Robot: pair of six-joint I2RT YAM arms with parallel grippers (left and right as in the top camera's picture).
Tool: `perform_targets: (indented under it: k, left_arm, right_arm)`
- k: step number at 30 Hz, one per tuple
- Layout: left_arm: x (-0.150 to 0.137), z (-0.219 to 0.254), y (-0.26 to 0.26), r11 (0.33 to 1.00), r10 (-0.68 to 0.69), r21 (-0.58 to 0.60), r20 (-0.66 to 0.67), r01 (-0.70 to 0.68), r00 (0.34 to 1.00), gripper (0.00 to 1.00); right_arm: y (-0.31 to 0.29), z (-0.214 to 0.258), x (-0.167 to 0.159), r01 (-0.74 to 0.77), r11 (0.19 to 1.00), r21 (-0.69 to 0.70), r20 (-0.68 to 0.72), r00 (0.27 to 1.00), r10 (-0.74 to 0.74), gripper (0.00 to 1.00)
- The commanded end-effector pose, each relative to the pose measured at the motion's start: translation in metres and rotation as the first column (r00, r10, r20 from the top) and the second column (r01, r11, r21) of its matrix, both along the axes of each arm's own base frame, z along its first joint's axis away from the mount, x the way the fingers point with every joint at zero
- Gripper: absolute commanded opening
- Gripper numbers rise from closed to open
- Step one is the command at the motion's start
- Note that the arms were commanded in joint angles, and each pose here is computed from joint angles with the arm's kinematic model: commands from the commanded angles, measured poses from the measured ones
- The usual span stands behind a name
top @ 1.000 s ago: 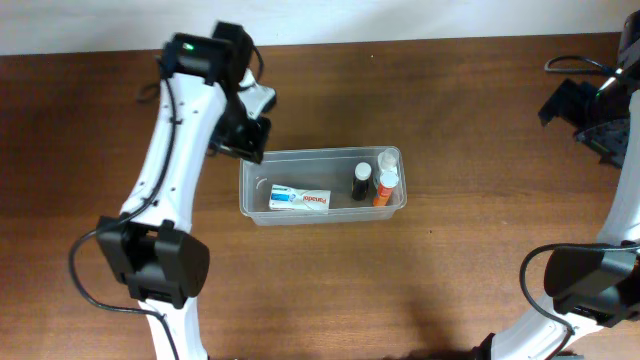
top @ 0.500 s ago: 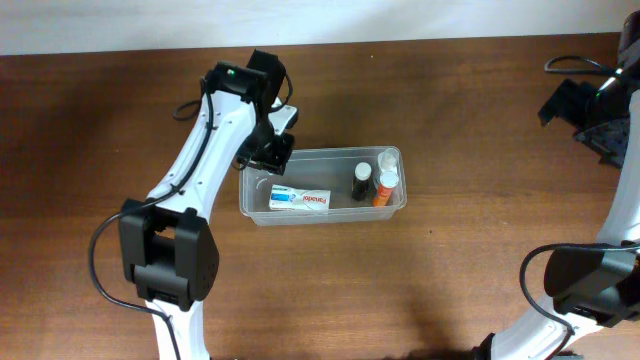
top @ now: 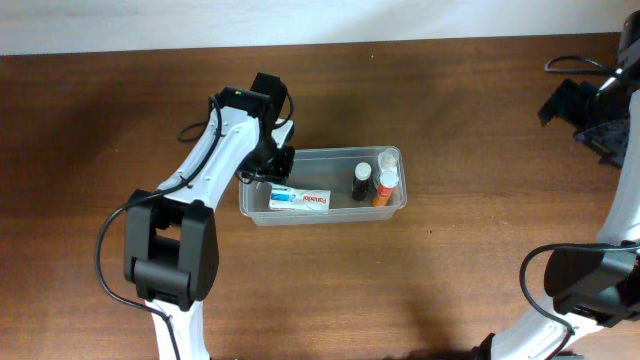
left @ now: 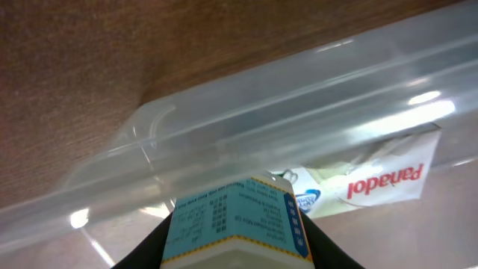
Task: Pack container
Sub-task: 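Carry the jar over the container and lower it beside the box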
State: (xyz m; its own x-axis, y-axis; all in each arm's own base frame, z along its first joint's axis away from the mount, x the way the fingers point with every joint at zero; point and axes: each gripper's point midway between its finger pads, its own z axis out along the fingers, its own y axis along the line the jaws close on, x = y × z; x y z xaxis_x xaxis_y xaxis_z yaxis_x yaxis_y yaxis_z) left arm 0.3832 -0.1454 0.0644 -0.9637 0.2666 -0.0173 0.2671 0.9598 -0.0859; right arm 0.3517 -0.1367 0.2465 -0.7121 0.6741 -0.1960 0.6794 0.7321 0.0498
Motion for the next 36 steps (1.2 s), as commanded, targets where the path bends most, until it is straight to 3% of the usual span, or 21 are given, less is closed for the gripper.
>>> perform_targets:
  k: [1,36]
  left_arm:
    - [0.001,-0.005,0.005,0.998,0.049,0.029,0.01,-0.05,0.999,0.21]
    - [-0.007,-0.033,0.01,0.997,0.062,0.042,-0.001,-0.062,0.998,0.21]
  right_arm:
    - [-0.001,0.006,0.0,0.004,1.0,-0.014,0.015,1.0,-0.004,0.98]
    - [-0.001,0.006,0.0,0.004,1.0,-0.014,0.015,1.0,-0.004,0.98]
